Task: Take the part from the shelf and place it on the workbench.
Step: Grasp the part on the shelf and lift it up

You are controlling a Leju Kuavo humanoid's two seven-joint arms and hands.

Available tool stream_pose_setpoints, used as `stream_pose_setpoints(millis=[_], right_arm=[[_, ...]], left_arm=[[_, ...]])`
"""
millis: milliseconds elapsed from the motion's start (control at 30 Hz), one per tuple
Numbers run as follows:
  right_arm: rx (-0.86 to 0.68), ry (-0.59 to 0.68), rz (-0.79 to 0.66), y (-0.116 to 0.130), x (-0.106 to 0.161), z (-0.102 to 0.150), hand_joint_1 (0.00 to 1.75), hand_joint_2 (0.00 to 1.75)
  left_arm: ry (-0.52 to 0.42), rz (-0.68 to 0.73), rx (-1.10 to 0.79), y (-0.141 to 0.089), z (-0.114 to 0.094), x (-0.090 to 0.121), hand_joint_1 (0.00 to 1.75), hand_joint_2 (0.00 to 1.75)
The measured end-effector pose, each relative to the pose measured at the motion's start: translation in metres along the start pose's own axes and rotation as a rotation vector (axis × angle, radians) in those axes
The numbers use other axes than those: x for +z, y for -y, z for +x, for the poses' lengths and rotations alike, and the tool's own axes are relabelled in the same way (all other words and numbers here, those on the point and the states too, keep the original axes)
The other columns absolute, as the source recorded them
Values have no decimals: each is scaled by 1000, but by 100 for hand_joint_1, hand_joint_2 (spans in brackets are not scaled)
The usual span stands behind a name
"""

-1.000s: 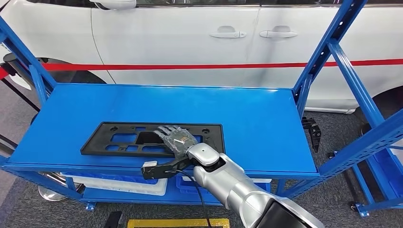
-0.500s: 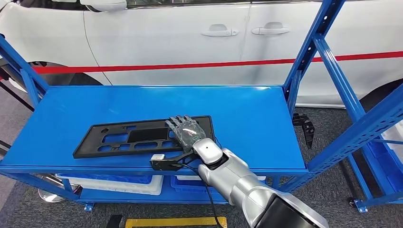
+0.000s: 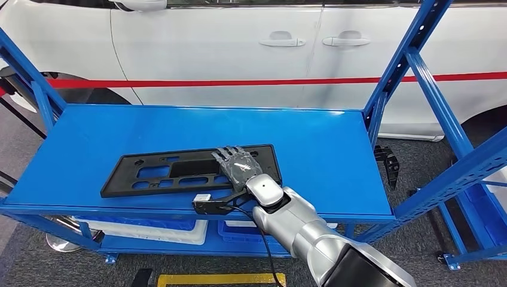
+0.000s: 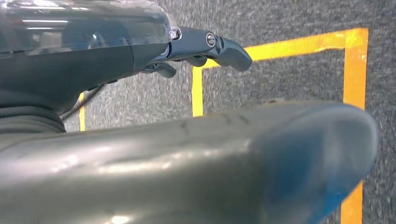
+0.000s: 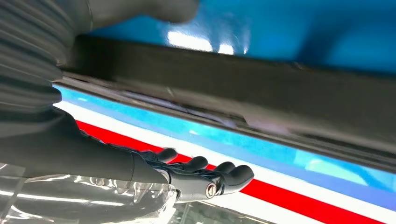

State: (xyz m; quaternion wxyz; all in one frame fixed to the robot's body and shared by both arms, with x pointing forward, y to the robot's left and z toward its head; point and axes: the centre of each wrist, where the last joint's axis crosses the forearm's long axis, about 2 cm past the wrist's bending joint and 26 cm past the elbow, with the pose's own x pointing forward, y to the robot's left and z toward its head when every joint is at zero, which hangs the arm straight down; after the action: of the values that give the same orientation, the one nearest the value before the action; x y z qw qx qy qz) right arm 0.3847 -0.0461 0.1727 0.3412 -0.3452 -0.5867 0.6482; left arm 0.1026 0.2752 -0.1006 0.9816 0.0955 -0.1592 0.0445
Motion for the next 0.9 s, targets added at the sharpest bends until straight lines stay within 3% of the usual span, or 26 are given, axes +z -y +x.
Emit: stream_pose_setpoints(millis=[533,900], right_arm=[[-40,-19,-13,2,-1,-6,175,175],[-62,-110,-44,-8,5,-32,175,175]], left_arm=[[1,3,11,-1,-4,0,0,0],[-1,-2,16,1,-7,1,0,0]])
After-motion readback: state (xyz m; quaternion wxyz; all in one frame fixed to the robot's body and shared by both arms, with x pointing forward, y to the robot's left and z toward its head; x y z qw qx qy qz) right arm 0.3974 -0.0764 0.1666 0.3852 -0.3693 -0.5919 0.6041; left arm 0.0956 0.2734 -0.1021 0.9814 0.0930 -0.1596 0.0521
